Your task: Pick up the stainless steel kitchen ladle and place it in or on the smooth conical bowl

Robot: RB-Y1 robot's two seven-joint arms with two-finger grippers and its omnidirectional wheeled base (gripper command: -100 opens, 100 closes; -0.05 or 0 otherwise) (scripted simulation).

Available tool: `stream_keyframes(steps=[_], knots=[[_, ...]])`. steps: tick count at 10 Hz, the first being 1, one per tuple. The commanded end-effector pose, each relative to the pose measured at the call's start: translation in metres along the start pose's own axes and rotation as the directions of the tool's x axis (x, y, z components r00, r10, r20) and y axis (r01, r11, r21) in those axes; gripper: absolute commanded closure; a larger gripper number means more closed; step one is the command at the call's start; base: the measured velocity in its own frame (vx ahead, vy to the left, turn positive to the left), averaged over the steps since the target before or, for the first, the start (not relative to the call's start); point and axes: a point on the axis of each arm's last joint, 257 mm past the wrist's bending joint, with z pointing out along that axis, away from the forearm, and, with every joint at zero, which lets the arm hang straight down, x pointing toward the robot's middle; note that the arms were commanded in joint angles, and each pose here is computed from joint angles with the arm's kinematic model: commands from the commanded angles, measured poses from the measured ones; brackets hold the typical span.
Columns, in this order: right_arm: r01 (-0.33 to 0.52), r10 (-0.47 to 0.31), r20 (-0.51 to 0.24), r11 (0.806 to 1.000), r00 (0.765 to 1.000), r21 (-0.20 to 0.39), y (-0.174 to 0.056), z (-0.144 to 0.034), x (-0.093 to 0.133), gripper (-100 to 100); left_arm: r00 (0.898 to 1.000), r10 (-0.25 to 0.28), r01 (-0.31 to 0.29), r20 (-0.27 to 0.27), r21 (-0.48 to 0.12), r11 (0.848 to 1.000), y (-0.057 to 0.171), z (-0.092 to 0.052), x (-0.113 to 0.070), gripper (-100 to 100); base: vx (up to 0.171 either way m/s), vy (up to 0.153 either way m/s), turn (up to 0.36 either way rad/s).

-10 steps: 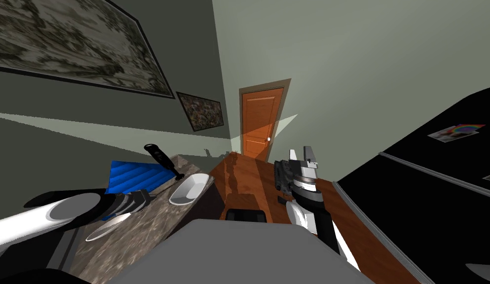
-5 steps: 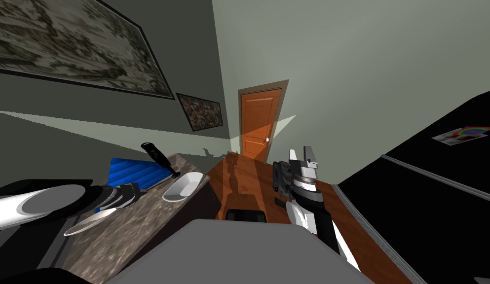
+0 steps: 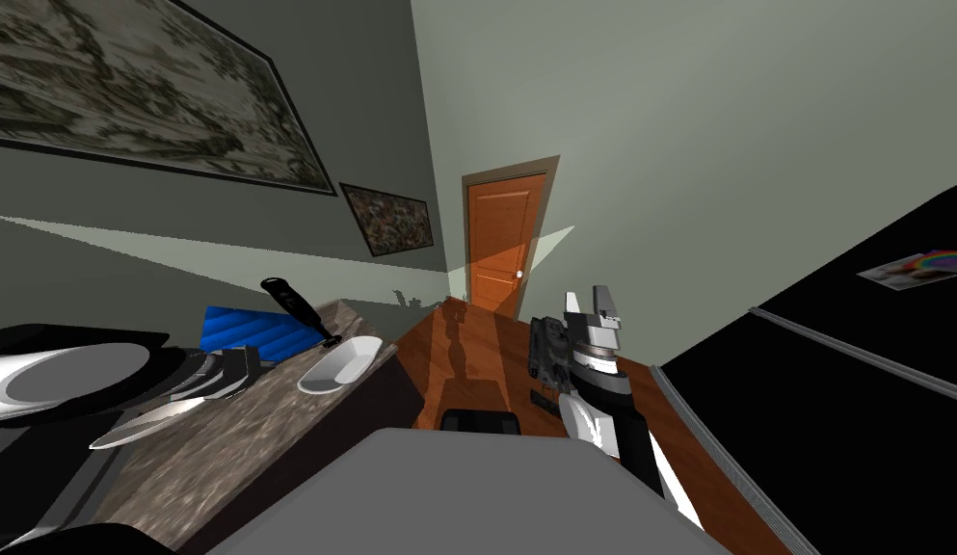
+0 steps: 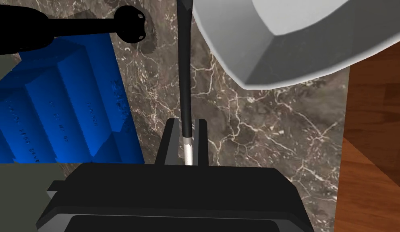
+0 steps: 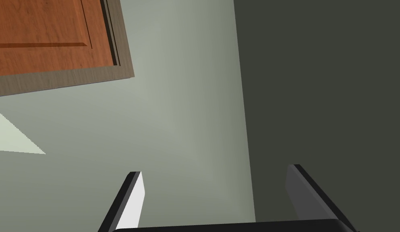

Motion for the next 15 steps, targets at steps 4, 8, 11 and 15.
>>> stream_keyframes(steps=[4, 8, 11, 15], knots=[[0.000, 0.000, 0.000, 1.000, 1.000, 0.000, 0.000, 0.000, 0.000, 0, 0.998, 0.047, -0.046, 0.049, -0.020, 0.999, -0.008, -0.024, 0.008, 100, 0.057, -0.175, 0.033], [0.000, 0.000, 0.000, 1.000, 1.000, 0.000, 0.000, 0.000, 0.000, 0, 0.997, 0.017, -0.013, 0.078, -0.061, 0.998, 0.005, -0.027, 0.005, 100, 0.059, -0.030, 0.004], [0.000, 0.000, 0.000, 1.000, 1.000, 0.000, 0.000, 0.000, 0.000, 0, 0.994, -0.022, 0.034, 0.109, -0.101, 0.994, 0.022, -0.027, -0.001, 100, 0.065, 0.011, -0.002], [0.000, 0.000, 0.000, 1.000, 1.000, 0.000, 0.000, 0.000, 0.000, 0, 0.983, -0.082, 0.108, 0.164, -0.157, 0.982, 0.048, -0.025, -0.014, 100, 0.071, 0.035, -0.010]])
